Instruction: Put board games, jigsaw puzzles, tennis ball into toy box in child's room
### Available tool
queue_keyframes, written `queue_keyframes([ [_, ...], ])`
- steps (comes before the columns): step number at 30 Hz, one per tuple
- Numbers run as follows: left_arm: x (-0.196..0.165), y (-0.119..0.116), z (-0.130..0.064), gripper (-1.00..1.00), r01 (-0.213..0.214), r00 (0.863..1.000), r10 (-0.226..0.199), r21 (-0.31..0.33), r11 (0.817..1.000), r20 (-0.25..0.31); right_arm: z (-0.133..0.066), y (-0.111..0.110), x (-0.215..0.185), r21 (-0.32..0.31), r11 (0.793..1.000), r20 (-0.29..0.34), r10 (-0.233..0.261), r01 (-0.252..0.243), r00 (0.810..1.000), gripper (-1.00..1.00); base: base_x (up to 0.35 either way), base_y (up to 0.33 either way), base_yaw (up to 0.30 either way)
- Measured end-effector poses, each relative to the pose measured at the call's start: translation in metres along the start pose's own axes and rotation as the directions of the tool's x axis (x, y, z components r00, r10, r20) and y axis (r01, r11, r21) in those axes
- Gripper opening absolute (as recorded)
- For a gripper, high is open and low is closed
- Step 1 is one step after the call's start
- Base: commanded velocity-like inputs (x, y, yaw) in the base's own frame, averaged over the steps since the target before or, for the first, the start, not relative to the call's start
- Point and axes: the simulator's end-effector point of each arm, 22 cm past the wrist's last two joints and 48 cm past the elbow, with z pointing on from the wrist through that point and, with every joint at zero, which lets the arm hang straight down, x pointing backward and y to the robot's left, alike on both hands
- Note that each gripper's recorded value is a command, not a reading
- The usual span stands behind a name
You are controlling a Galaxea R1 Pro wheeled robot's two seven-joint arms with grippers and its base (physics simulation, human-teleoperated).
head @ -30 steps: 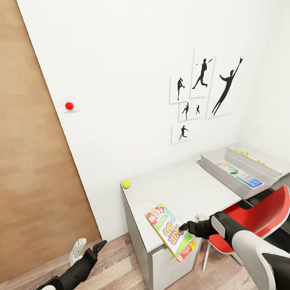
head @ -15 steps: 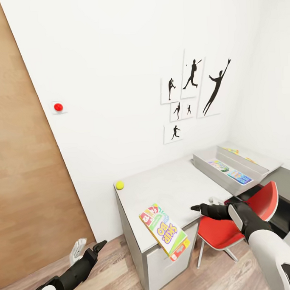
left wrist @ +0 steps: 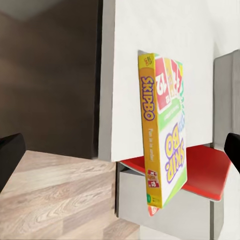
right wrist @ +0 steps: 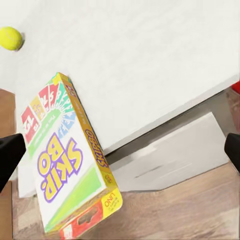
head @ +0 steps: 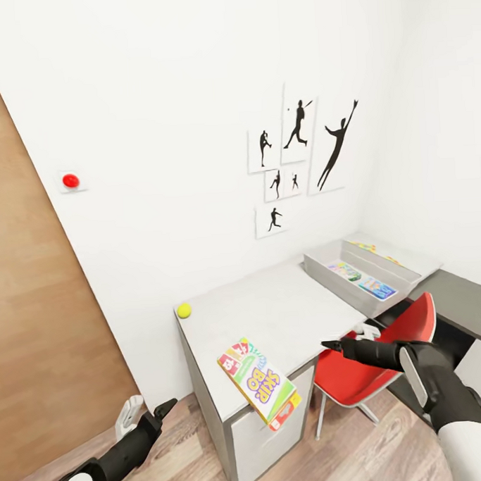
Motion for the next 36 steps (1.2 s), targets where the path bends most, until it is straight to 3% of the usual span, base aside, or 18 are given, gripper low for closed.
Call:
queue_keyframes([
  [3, 0.000, 0.000, 0.000, 1.00, 0.000, 1.000, 0.000, 0.001, 1.000, 0.000, -0.004, 0.003, 0.000, -0.006, 1.000, 0.008, -0.013, 0.013, 1.000, 1.00, 0.000, 0.021, -0.029],
  [10, -0.010, -0.012, 0.011, 1.00, 0.020, 0.999, -0.021, 0.036, 0.999, 0.028, 0.005, 0.034, -0.019, -0.117, 0.992, 0.062, 0.048, -0.041, 0.997, 1.00, 0.000, 0.000, 0.000],
  [15, -0.019, -0.020, 0.017, 1.00, 0.033, 0.998, -0.036, 0.065, 0.997, 0.042, 0.010, 0.056, -0.031, -0.200, 0.976, 0.088, 0.103, -0.084, 0.991, 1.00, 0.000, 0.000, 0.000],
  [25, -0.025, -0.028, 0.026, 1.00, 0.042, 0.998, -0.046, 0.106, 0.994, 0.038, 0.002, 0.075, -0.065, -0.316, 0.939, 0.139, 0.184, -0.132, 0.973, 1.00, 0.000, 0.000, 0.000],
  [36, -0.013, -0.004, 0.030, 1.00, 0.074, 0.997, -0.075, 0.058, 0.996, 0.014, 0.010, 0.075, -0.058, -0.336, 0.925, 0.110, 0.228, -0.179, 0.968, 1.00, 0.000, 0.000, 0.000],
])
